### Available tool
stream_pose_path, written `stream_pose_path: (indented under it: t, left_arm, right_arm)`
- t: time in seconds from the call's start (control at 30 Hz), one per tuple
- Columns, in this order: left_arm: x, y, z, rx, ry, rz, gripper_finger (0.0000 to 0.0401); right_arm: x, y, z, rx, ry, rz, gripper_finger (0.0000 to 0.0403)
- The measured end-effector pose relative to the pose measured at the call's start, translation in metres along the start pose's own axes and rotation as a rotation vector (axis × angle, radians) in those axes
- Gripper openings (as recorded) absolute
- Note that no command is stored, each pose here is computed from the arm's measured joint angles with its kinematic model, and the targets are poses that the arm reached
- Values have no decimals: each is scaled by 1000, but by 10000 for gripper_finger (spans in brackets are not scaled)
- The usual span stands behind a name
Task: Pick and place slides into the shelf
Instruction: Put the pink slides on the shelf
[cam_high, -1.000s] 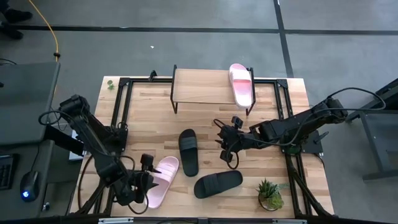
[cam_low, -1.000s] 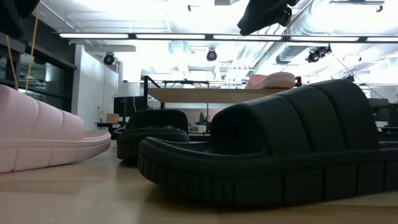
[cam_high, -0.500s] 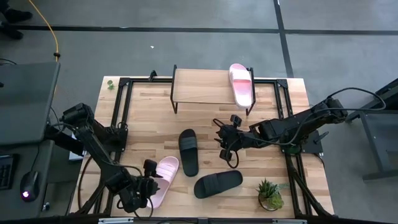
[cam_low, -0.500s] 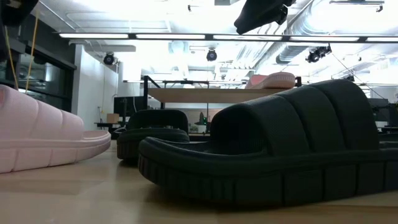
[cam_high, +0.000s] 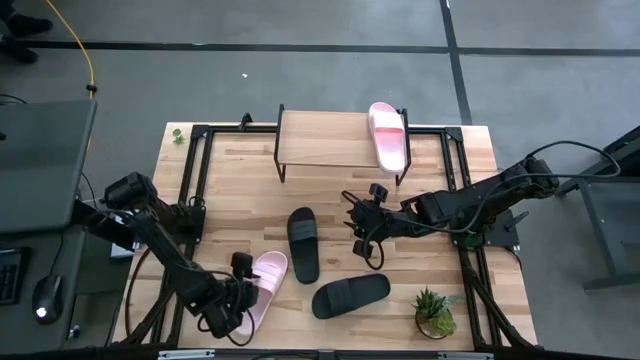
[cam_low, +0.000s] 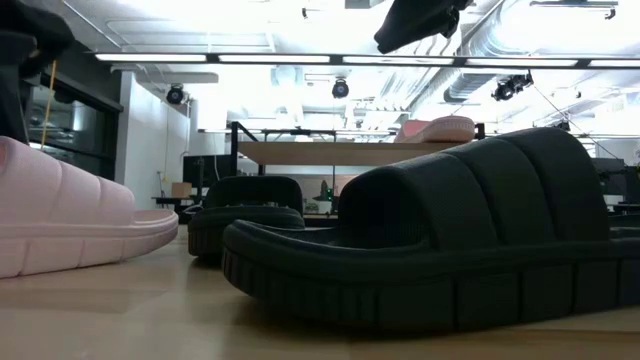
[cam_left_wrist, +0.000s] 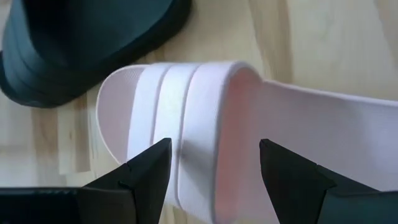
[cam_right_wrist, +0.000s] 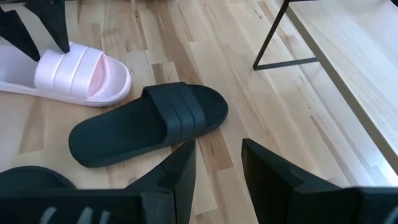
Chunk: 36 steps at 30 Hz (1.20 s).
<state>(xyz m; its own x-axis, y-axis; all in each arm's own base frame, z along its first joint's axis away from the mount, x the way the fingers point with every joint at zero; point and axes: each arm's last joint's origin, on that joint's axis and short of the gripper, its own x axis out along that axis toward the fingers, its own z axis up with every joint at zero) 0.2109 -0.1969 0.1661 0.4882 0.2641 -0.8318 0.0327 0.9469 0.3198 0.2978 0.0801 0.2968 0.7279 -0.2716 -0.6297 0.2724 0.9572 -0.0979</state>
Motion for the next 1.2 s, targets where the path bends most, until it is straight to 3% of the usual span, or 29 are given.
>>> stream_pose_path:
  t: [0.27,0.7,0.83,1.2]
  left_arm:
    - [18,9,5,-12,65,19,225]
    - [20,16,6,9,44,110,215]
    - [20,16,6,26,44,110,173]
    - [20,16,5,80,63,100,9]
  right_arm:
    - [0,0,0,2,0,-1,119]
    - [0,0,0,3,1,0,119]
    - [0,0,0,2,1,0,119]
    - [0,0,0,0,1,0,119]
